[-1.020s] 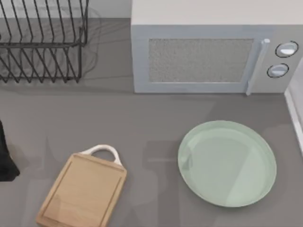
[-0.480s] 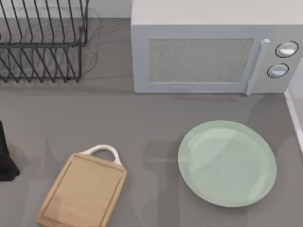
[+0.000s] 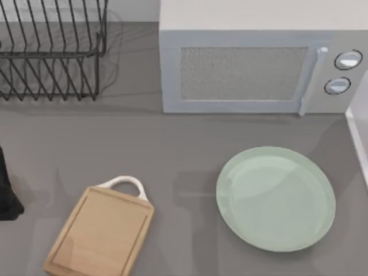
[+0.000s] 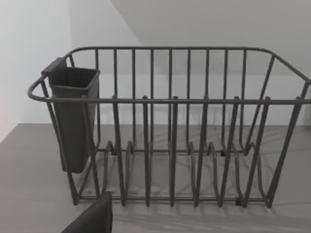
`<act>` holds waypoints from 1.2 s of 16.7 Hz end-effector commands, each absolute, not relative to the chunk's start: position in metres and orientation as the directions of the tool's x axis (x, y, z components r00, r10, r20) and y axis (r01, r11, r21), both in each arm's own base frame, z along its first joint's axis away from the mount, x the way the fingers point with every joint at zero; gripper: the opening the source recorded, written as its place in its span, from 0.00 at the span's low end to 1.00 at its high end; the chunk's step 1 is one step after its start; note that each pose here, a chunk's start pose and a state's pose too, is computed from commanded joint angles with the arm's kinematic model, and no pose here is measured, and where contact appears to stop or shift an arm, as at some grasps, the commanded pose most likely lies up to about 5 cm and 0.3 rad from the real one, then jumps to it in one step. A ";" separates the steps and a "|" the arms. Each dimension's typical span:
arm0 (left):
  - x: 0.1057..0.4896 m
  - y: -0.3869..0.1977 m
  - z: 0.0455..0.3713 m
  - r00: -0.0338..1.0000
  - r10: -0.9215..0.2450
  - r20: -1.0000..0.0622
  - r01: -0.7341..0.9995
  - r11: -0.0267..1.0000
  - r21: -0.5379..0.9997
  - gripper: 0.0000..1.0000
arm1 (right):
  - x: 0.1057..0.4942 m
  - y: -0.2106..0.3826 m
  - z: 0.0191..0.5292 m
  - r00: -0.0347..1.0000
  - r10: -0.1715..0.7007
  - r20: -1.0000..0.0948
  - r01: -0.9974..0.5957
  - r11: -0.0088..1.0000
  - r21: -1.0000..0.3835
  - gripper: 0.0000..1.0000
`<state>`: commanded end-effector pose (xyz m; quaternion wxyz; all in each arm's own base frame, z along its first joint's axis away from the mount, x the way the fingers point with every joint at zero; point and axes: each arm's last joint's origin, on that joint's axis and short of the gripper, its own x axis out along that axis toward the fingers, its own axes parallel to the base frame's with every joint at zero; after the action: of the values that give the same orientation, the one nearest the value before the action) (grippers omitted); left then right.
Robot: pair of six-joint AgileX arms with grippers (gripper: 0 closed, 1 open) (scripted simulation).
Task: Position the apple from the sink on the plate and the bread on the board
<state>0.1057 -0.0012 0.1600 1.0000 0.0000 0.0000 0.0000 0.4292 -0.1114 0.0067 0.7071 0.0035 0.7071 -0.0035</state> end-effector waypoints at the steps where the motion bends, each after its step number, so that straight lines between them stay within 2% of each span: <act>1: 0.106 -0.001 0.160 1.000 0.000 0.000 0.000 1.000 0.000 1.00 | 0.429 -0.111 0.007 0.000 0.000 -1.000 0.010 1.000 0.000 1.00; 14: 0.106 -0.001 0.160 1.000 0.000 0.000 0.000 1.000 0.000 1.00 | 0.429 -0.111 0.007 0.000 0.000 -1.000 0.010 1.000 0.000 0.02; 20: 0.106 -0.001 0.160 1.000 0.000 0.000 0.000 1.000 0.000 1.00 | 0.429 -0.111 0.007 0.000 0.000 -1.000 0.010 1.000 0.000 0.00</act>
<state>0.1057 -0.0012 0.1600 1.0000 0.0000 0.0000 0.0000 0.4292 -0.1114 0.0067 0.7071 0.0035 0.7071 -0.0035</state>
